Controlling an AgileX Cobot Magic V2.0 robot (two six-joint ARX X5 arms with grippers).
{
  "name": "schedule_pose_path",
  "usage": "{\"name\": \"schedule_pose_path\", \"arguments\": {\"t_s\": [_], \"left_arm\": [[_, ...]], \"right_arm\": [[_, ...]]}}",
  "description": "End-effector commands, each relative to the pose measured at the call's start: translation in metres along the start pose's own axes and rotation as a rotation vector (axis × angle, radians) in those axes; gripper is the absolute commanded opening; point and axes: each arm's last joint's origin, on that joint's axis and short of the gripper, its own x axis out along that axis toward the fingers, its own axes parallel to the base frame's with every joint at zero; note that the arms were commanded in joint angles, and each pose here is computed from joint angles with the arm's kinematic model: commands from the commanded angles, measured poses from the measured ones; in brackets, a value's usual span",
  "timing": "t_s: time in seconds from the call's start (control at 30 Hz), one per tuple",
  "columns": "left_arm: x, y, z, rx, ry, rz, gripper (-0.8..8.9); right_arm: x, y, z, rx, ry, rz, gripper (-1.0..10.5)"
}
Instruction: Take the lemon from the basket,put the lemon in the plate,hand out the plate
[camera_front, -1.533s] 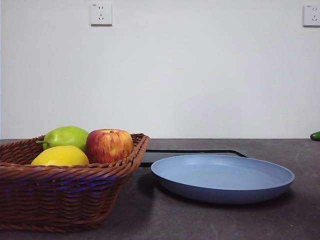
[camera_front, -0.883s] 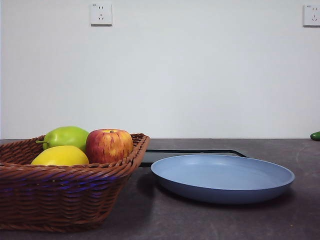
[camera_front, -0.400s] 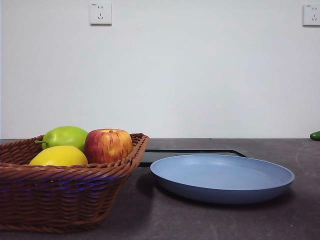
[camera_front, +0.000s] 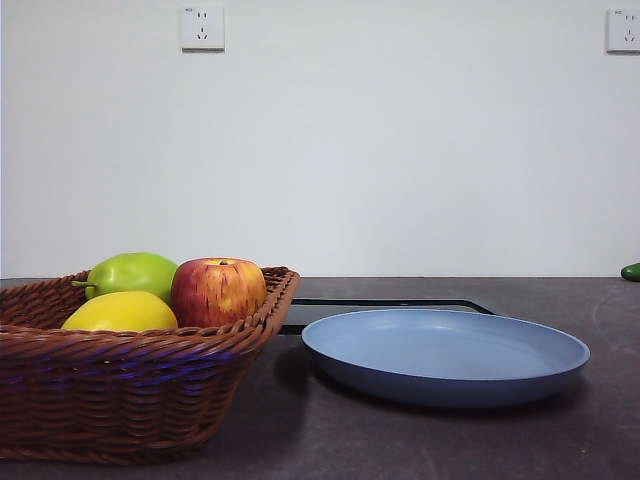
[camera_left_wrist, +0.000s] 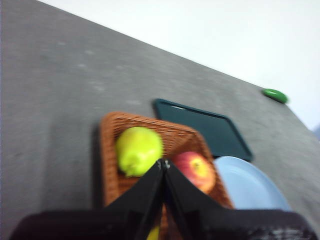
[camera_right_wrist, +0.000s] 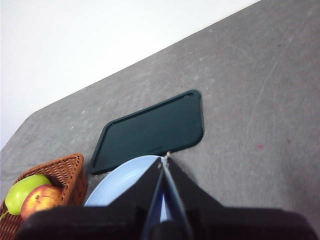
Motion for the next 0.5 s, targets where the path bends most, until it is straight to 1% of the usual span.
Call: {"name": "schedule_pose_path", "arguments": {"t_s": [0.03,0.17,0.3,0.43,0.5], "left_arm": [[0.003,-0.007,0.014,0.021,0.040,-0.064,0.06],[0.013,-0.013,0.030,0.026,0.122,-0.144,0.06],[0.023,-0.016,0.042,0.045,0.209,-0.202,0.06],[0.033,-0.019,0.049,0.077,0.302,-0.213,0.06],[0.037,-0.022,0.053,0.103,0.346,-0.206,0.06]], "right_arm": [[-0.003,0.009,0.018,-0.052,-0.002,0.003,0.0],[0.001,0.017,0.037,-0.080,0.063,-0.023,0.0],[0.012,0.023,0.054,-0.148,0.169,-0.057,0.0],[0.030,0.025,0.065,-0.211,0.279,-0.081,0.0],[0.043,0.025,0.069,-0.232,0.355,-0.061,0.0]]}}
